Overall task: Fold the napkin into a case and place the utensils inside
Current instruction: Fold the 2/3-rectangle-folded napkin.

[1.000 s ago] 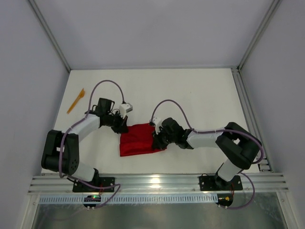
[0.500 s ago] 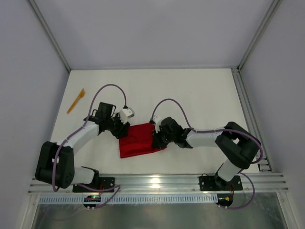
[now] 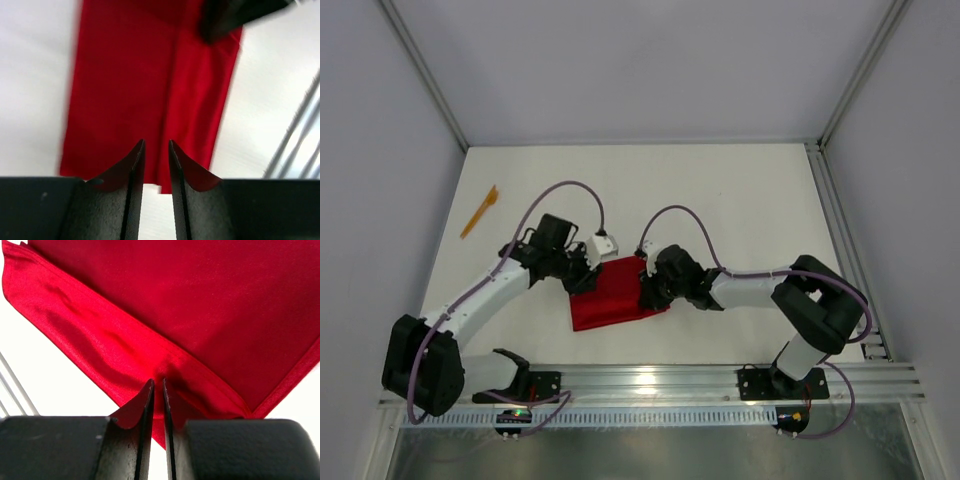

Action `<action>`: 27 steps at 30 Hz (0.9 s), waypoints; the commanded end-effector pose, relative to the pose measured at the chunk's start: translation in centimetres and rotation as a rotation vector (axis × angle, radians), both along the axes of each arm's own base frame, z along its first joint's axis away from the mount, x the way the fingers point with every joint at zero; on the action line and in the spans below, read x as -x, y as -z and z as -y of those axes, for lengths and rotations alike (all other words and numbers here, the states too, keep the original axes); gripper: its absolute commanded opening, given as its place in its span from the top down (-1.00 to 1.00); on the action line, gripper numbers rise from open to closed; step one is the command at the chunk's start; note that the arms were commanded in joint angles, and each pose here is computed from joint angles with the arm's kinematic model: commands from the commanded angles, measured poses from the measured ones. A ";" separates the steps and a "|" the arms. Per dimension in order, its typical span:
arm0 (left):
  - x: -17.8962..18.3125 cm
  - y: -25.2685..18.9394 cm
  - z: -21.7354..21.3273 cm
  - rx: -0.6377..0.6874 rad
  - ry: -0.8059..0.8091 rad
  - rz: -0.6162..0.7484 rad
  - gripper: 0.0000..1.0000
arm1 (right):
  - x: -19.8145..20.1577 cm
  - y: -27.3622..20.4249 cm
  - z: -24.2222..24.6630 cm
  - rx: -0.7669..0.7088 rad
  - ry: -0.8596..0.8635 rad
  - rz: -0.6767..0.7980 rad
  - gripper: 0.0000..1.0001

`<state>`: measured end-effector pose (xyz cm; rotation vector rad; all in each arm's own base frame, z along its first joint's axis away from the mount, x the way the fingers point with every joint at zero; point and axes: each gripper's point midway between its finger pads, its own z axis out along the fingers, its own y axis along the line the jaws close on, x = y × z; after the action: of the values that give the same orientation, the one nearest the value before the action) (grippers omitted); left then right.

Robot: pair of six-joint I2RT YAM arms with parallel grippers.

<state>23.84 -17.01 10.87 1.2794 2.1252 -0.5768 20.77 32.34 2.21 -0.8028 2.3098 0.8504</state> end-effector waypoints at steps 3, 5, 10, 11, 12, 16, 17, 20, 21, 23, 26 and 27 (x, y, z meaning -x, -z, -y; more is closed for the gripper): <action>6.6 6.0 -0.8 -0.152 0.183 -0.138 0.47 | -1.3 -1.3 -0.4 -0.014 0.039 0.032 0.68; 6.1 7.1 -1.2 -0.185 0.174 -0.127 0.49 | -1.3 -1.6 -0.5 -0.019 0.037 0.036 0.68; 5.8 9.6 -1.8 -0.241 0.174 -0.154 0.56 | -1.5 -2.3 -0.7 -0.035 0.030 0.047 0.68; 5.9 10.0 -1.8 -0.243 0.175 -0.161 0.56 | -1.5 -2.4 -0.8 -0.046 0.027 0.051 0.68; 6.0 10.3 -1.9 -0.245 0.172 -0.171 0.56 | -1.5 -3.0 -1.0 -0.062 0.023 0.063 0.68; 5.7 10.9 -1.4 -0.228 0.152 -0.177 0.57 | -1.0 -6.6 -1.9 -0.166 -0.012 0.163 0.68; 5.8 10.8 -1.1 -0.213 0.154 -0.187 0.58 | -1.2 -7.7 -2.3 -0.191 -0.028 0.230 0.68; 6.0 10.6 -0.9 -0.194 0.159 -0.190 0.59 | 0.8 -10.4 -3.7 -0.310 -0.102 0.343 0.67; 6.0 10.6 -0.8 -0.191 0.159 -0.188 0.59 | 1.6 -10.6 -4.0 -0.341 -0.128 0.361 0.67; 5.9 10.5 -0.9 -0.190 0.155 -0.182 0.59 | 3.2 -10.4 -4.9 -0.395 -0.188 0.375 0.67; 5.9 10.0 -0.8 -0.168 0.150 -0.184 0.59 | 3.5 -9.0 -5.7 -0.410 -0.201 0.357 0.69; 6.0 9.9 -0.7 -0.156 0.153 -0.189 0.59 | 3.4 -8.7 -5.7 -0.418 -0.194 0.352 0.70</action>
<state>17.89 -16.55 1.74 1.5406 2.2807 -0.6218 16.72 36.84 9.38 -0.9424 1.8252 1.0770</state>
